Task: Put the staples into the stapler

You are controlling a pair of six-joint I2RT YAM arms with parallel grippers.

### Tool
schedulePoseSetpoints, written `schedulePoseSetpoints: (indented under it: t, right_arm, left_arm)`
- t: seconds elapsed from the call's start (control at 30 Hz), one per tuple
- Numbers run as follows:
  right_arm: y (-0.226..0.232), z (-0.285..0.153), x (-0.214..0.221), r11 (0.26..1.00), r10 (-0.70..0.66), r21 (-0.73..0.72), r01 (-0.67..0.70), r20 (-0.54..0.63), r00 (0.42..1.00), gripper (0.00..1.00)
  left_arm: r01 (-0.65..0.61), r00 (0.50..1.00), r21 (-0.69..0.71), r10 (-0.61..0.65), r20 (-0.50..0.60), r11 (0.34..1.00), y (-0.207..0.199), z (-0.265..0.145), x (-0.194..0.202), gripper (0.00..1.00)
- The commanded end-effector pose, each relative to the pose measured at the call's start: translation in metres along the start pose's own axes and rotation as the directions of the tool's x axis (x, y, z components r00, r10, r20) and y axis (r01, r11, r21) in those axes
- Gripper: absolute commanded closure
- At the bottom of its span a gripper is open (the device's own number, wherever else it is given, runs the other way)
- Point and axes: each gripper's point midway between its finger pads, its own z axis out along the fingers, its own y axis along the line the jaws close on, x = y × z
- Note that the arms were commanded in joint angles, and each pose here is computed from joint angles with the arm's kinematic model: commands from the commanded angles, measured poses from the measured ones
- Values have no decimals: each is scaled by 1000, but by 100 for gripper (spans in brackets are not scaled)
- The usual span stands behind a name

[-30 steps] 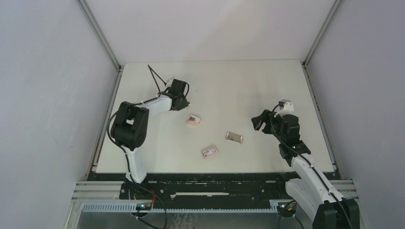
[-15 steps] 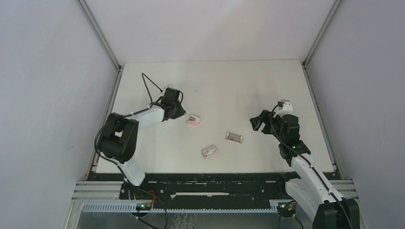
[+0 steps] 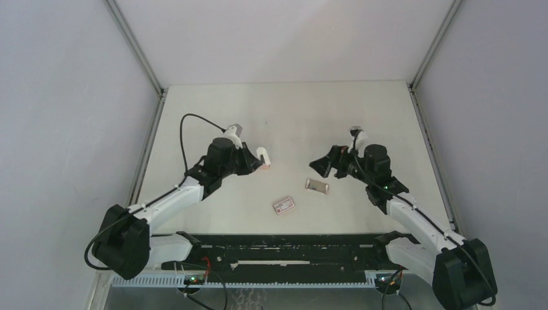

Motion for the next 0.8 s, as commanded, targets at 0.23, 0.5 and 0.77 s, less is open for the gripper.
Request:
schedulePoseSetpoints:
  t: [0.23, 0.5, 0.77]
  right_arm:
    - [114, 39, 2, 951, 42, -300, -79, -128, 991, 15]
    - [124, 55, 28, 949, 18, -304, -88, -225, 974, 30]
    - [126, 57, 28, 946, 16, -313, -88, -225, 974, 50]
  left_arm:
    - [-58, 998, 379, 48, 35, 924, -94, -40, 22, 100]
    - [-57, 998, 402, 50, 29, 914, -102, -46, 29, 100]
    - [-82, 997, 427, 77, 28, 901, -108, -50, 33, 100]
